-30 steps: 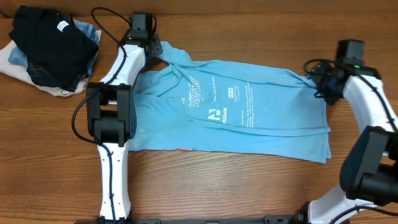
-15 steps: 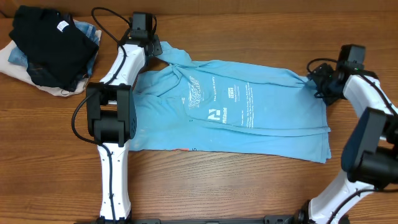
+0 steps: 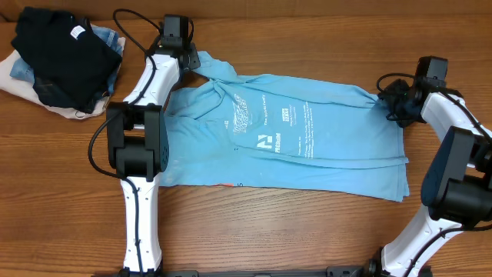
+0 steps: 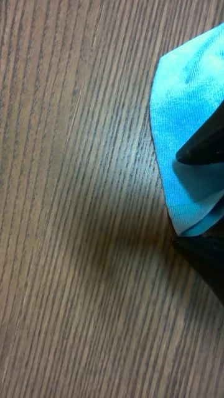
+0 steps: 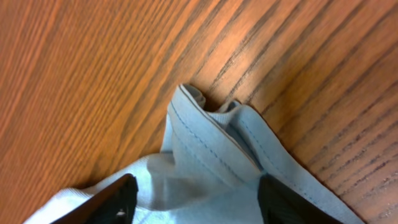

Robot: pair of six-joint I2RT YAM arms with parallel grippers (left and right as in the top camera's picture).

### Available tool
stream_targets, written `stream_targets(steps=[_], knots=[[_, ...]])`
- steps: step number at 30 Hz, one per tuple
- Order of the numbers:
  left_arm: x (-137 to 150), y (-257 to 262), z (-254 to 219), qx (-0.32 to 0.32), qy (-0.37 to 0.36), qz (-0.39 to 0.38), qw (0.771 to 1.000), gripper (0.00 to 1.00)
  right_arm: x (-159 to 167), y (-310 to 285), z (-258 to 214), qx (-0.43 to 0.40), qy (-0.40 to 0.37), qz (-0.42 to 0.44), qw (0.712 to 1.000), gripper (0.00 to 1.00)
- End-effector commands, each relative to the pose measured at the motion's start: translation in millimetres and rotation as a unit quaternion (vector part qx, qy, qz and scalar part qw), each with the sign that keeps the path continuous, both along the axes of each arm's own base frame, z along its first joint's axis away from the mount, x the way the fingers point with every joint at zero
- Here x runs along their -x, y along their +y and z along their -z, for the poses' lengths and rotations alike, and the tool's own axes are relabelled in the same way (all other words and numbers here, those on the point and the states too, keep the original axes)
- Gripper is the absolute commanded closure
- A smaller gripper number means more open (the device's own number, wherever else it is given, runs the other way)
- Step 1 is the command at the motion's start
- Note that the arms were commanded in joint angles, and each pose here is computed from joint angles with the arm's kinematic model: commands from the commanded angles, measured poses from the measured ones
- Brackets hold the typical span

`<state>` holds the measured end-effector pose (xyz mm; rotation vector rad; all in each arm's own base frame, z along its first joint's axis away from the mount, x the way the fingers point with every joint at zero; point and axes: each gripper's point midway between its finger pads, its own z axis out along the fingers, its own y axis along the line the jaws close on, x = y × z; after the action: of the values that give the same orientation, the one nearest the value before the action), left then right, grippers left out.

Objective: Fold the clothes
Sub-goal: 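Grasp the shirt's top-left and top-right corners with both grippers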

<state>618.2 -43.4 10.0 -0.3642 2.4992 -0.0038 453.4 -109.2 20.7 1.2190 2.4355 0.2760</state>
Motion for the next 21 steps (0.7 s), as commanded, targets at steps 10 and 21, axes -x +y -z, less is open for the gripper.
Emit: stream_targets(steps=[10,21], knots=[[7.1,-1.5,25.3,-0.004,0.027,0.011,1.0,0.63,-10.8,-1.8,-7.0,0.008,-0.021,-0.006,1.0,0.53],[5.6,-2.6,23.6,-0.002,0.024,0.012,1.0,0.96,-14.3,-3.3,-8.8,0.011,-0.028,-0.003,1.0,0.96]])
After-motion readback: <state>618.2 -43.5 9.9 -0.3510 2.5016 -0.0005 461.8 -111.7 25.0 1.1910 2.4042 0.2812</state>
